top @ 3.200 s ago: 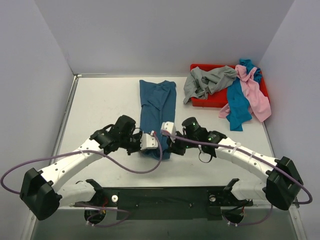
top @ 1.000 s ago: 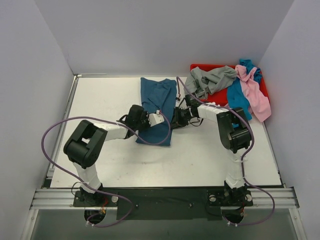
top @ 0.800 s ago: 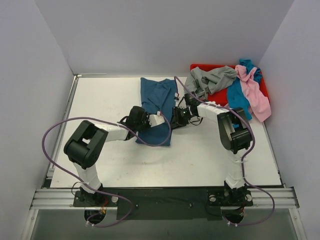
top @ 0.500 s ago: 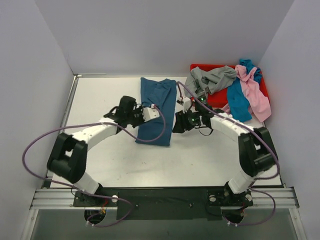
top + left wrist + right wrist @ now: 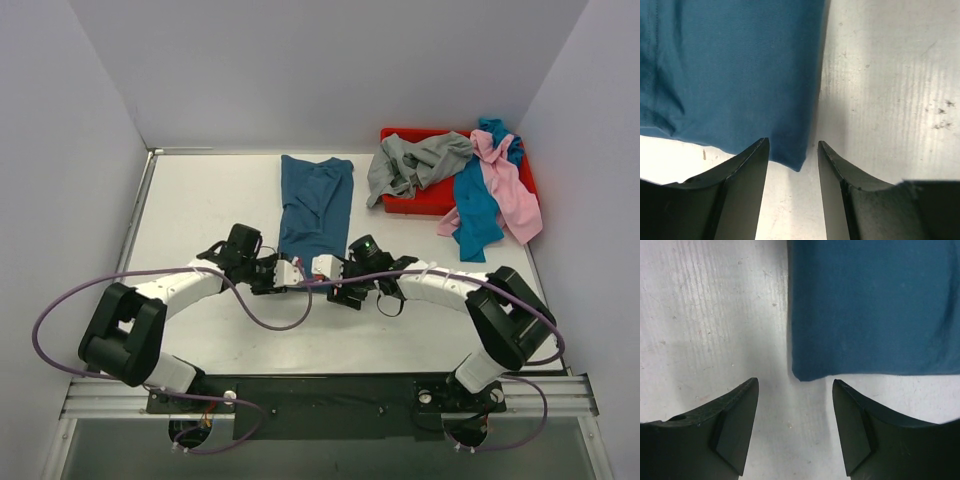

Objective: Fold and stack the t-shirts
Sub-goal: Grab one side of the 2/3 rectangular tshirt with both arms

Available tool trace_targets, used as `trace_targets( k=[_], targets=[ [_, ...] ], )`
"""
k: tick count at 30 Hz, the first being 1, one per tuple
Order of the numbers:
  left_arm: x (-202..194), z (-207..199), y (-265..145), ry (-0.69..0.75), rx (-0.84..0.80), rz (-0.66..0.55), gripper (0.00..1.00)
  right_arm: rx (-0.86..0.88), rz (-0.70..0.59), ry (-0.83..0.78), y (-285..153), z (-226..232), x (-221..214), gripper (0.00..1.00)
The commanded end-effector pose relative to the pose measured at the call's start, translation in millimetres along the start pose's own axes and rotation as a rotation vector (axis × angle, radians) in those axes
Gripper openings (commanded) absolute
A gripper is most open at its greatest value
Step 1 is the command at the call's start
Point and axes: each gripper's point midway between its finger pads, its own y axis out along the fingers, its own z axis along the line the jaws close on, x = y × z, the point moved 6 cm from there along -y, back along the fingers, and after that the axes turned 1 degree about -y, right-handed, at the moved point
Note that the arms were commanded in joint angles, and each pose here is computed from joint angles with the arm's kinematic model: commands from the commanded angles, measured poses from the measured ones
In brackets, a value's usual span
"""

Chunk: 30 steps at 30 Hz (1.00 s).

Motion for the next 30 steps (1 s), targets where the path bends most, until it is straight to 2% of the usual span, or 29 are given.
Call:
trace_targets(
  k=[1, 5, 7, 9, 11, 12, 15, 17, 18, 19, 23, 26, 30],
  targets=[
    [5.0, 6.7, 11.9, 0.111, 0.061, -0.036, 0.54, -0.031, 0.02, -0.142, 13.0, -3.7, 10.0, 0.55],
    [3.2, 14.6, 22.3, 0.147, 0.125, 0.001, 0.52, -0.021, 0.07, -0.146, 24.6, -0.9, 3.5, 0.53],
    [-1.5, 13.5, 26.0, 0.155, 0.123, 0.032, 0.49, -0.022, 0.097, -0.141, 27.3, -3.5, 1.6, 0.47],
    [-5.2, 12.3, 28.7, 0.156, 0.126, 0.055, 0.42, -0.036, 0.109, -0.129, 29.2, -7.4, 2.7, 0.36],
    [-6.8, 11.7, 29.5, 0.16, 0.122, 0.065, 0.33, -0.053, 0.119, -0.123, 30.3, -11.2, 4.5, 0.25],
    [-6.6, 11.2, 29.3, 0.161, 0.121, 0.066, 0.23, -0.057, 0.123, -0.12, 30.8, -12.6, 4.4, 0.19],
    [-1.7, 10.6, 28.8, 0.149, 0.121, 0.055, 0.06, -0.048, 0.122, -0.127, 34.1, -14.2, 6.6, 0.14],
    [2.0, 9.0, 27.7, 0.132, 0.109, 0.044, 0.03, -0.002, 0.099, -0.138, 31.8, -10.4, 11.3, 0.2],
    [2.4, 7.2, 27.4, 0.129, 0.101, 0.042, 0.02, 0.023, 0.098, -0.142, 29.4, -6.7, 10.3, 0.29],
    [3.4, 7.0, 27.3, 0.127, 0.102, 0.038, 0.0, 0.038, 0.062, -0.158, 25.4, -4.2, 16.5, 0.34],
    [6.1, 6.0, 25.7, 0.117, 0.11, 0.023, 0.0, -0.013, -0.06, -0.124, 8.8, -2.3, 25.6, 0.52],
    [11.4, 5.8, 22.9, 0.072, 0.111, 0.001, 0.0, -0.039, -0.163, -0.112, 7.2, -1.7, 40.8, 0.58],
    [14.5, 3.3, 21.3, 0.059, 0.096, -0.016, 0.0, -0.034, -0.179, -0.086, 20.6, -8.7, 46.8, 0.58]
  ],
)
